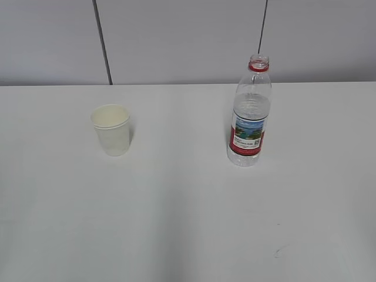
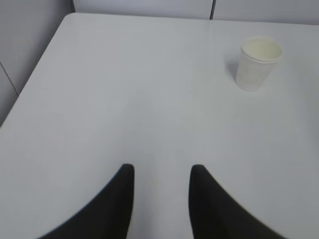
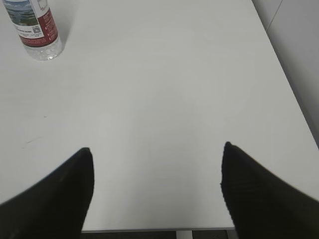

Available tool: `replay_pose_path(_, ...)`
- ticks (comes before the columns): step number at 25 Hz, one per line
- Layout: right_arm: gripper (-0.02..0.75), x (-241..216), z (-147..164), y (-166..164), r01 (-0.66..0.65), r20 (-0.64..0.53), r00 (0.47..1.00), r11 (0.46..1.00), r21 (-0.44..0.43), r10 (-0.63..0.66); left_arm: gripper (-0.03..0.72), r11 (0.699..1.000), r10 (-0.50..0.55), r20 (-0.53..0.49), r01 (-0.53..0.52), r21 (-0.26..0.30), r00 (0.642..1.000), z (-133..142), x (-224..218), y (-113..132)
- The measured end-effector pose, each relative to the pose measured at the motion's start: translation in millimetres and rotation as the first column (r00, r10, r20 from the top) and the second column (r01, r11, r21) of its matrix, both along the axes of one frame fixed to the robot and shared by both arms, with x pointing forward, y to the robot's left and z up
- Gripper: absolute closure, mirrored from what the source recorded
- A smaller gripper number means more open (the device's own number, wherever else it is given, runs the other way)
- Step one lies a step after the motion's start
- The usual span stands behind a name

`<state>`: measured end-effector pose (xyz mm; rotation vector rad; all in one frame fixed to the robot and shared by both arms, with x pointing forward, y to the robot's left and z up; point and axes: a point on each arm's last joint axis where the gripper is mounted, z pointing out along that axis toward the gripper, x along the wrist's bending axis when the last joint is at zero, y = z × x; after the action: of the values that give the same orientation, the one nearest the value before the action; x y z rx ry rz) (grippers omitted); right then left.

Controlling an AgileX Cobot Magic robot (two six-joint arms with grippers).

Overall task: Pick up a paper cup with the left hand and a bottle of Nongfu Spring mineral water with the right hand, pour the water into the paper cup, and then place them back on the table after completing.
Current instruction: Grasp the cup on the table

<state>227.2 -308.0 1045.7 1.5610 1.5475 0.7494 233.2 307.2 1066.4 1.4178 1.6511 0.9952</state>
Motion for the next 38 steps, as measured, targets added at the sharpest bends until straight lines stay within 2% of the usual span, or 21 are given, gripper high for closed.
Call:
replay_pose_path(7,0.15,0.0,0.0,0.0,0.0,0.0,1.0,1.0,0.0,0.0,0.449,1.0,-0.024,0.063,0.023,0.016,0.998,26.1,43.8,0.0)
replay_pose_path(11,0.15,0.0,0.0,0.0,0.0,0.0,1.0,1.0,0.0,0.0,0.449,0.998,-0.052,0.142,0.049,0.026,0.988,37.2,79.6,-1.0)
replay_pose_path(19,0.15,0.0,0.0,-0.5,0.004,0.0,1.0,1.0,-0.005,-0.004,0.449,0.996,-0.087,0.207,0.082,0.03,0.975,30.5,170.1,-2.9)
replay_pose_path(22,0.15,-0.2,0.2,-2.4,0.017,0.0,1.0,1.0,-0.024,-0.017,0.449,0.995,-0.097,0.248,0.092,0.033,0.964,22.6,198.7,-3.5)
replay_pose_path(32,0.15,0.0,1.6,-7.0,0.048,0.007,0.999,0.996,-0.072,-0.047,0.449,0.993,-0.117,0.245,0.118,0.011,0.962,-38.3,274.6,-5.3)
replay_pose_path(38,0.15,32.8,29.3,-6.8,0.025,-0.011,1.0,0.996,-0.085,-0.026,0.449,0.977,-0.204,0.248,0.211,-0.002,0.947,-74.2,293.8,-13.7)
